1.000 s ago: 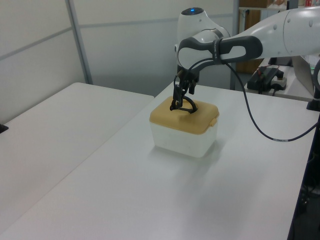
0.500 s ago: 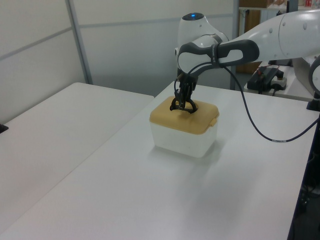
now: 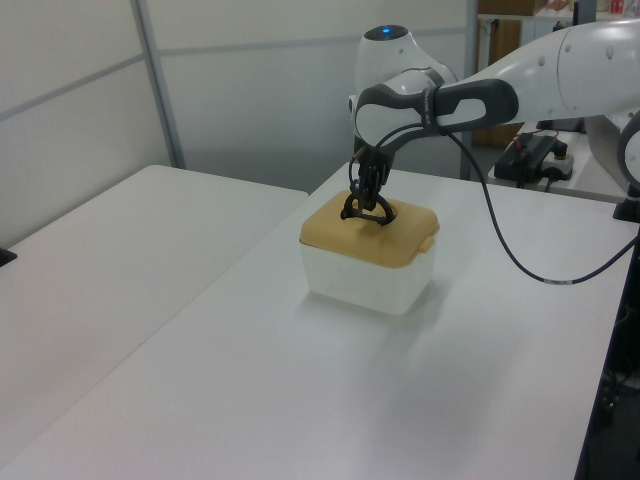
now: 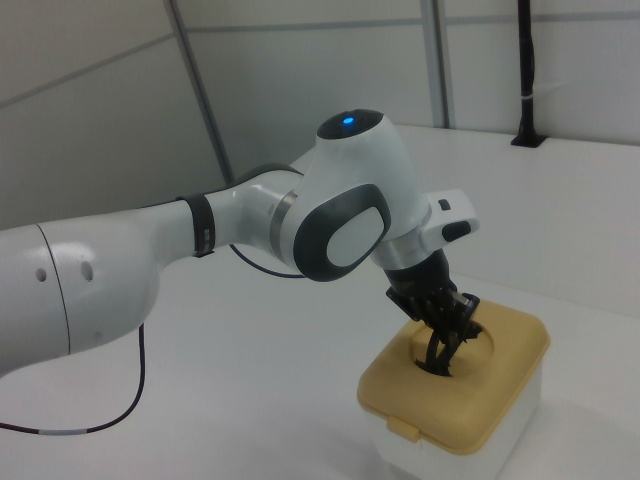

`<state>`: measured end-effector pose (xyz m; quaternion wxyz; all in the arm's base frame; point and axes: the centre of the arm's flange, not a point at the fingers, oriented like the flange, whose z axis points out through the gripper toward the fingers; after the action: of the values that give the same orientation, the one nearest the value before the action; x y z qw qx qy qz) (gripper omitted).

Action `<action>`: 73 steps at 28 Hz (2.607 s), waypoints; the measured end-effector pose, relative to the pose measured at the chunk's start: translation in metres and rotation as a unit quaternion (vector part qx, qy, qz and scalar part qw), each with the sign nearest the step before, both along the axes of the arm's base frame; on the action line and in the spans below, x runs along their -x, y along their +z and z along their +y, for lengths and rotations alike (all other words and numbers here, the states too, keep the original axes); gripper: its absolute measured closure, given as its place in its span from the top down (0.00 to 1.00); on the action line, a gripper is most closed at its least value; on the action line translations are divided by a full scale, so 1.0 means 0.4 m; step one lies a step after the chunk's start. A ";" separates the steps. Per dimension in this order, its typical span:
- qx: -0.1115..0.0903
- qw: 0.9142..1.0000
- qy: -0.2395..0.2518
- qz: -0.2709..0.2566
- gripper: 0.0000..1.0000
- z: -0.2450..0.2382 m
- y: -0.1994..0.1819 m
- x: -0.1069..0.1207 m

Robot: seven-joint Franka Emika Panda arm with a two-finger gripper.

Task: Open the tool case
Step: 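Close the gripper around the black handle of the lid, then lift the tan lid up off the white case by its handle, then carry the lid beside the case and lower it onto the table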

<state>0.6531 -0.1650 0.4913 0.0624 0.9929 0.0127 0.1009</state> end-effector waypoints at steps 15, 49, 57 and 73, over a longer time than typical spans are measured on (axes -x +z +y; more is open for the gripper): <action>-0.012 0.999 0.007 -0.053 0.07 0.052 0.150 0.009; -0.055 0.994 0.094 0.027 0.07 0.811 -0.028 0.131; -0.055 0.993 0.102 0.017 0.07 0.852 -0.140 0.146; -0.017 0.997 0.070 0.016 0.07 0.917 -0.361 0.116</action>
<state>0.6068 0.2016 0.3470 0.0382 0.9919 0.0817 0.0893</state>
